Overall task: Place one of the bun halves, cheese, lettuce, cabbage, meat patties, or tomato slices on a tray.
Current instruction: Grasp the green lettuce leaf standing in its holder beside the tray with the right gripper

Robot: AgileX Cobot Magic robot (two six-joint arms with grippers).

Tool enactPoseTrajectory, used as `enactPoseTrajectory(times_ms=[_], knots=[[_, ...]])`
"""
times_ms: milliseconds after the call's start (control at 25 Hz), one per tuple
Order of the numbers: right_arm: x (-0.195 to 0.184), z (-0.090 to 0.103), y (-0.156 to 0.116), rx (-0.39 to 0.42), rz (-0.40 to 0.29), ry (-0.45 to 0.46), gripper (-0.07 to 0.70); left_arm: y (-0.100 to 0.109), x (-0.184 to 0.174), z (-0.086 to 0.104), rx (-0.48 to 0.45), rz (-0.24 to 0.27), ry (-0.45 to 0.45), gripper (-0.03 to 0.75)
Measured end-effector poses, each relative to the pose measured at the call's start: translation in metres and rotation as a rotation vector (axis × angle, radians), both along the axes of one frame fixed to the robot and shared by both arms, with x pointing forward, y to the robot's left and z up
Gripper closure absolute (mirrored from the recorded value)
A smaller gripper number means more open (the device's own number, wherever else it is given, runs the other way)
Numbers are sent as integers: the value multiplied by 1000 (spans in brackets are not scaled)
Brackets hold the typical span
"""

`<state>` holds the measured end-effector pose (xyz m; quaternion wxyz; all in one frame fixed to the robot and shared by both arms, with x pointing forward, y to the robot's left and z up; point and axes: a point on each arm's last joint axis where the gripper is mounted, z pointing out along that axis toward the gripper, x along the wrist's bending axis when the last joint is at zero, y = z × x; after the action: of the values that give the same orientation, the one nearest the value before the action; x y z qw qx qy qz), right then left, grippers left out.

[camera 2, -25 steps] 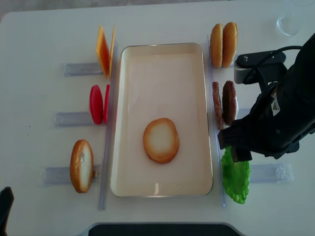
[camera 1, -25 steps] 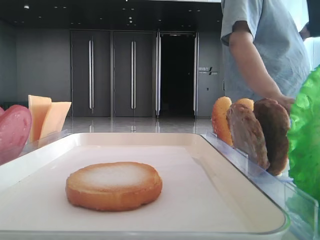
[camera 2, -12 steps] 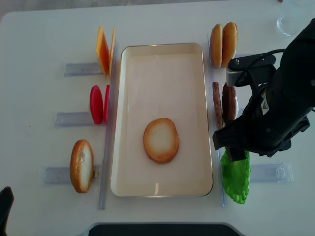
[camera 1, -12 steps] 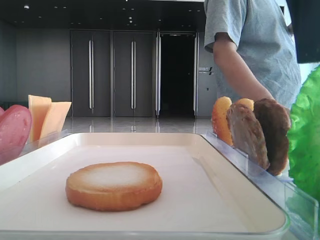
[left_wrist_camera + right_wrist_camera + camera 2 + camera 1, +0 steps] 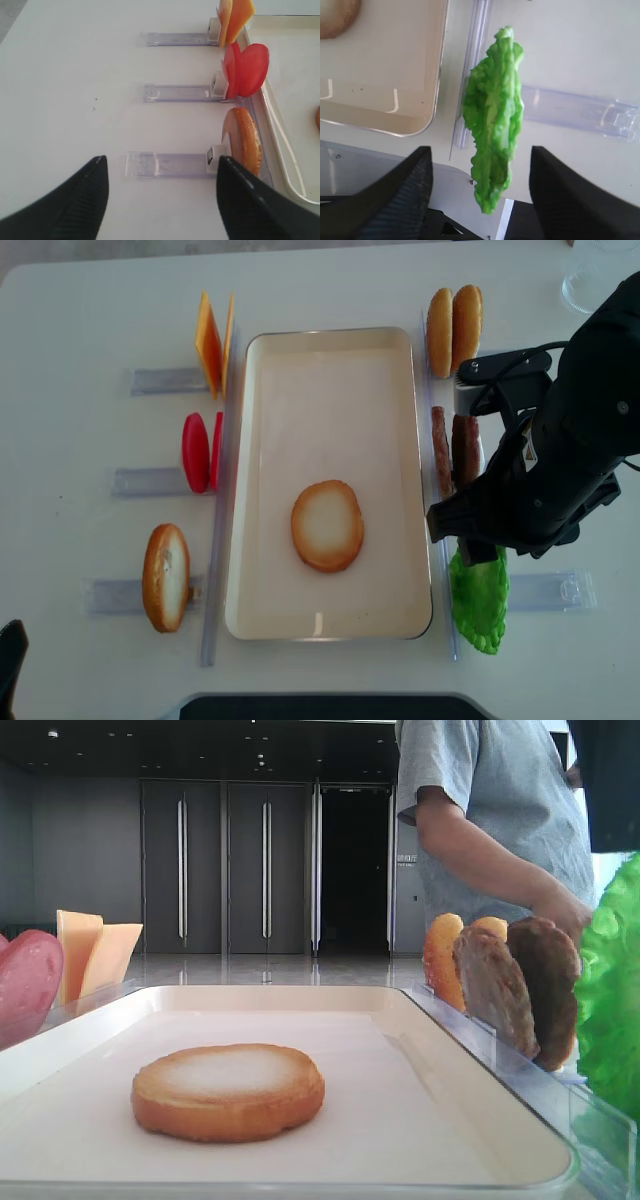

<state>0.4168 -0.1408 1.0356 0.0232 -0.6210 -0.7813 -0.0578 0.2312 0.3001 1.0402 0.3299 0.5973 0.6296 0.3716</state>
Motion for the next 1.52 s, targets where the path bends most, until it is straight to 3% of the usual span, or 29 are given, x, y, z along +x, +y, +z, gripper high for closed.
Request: enactPoseTrajectory(times_ms=[280, 760, 1320, 1520], knots=[[0, 0, 0, 0, 1, 0, 262, 0, 0, 0, 0, 0, 0, 201], [0, 0, -1, -9, 20, 1, 605, 0, 0, 0, 0, 0, 0, 201], [-1, 1, -1, -14, 25, 12, 605, 0, 0, 0, 0, 0, 0, 201], [2, 21, 6, 20, 34, -10, 605, 0, 0, 0, 0, 0, 0, 201]])
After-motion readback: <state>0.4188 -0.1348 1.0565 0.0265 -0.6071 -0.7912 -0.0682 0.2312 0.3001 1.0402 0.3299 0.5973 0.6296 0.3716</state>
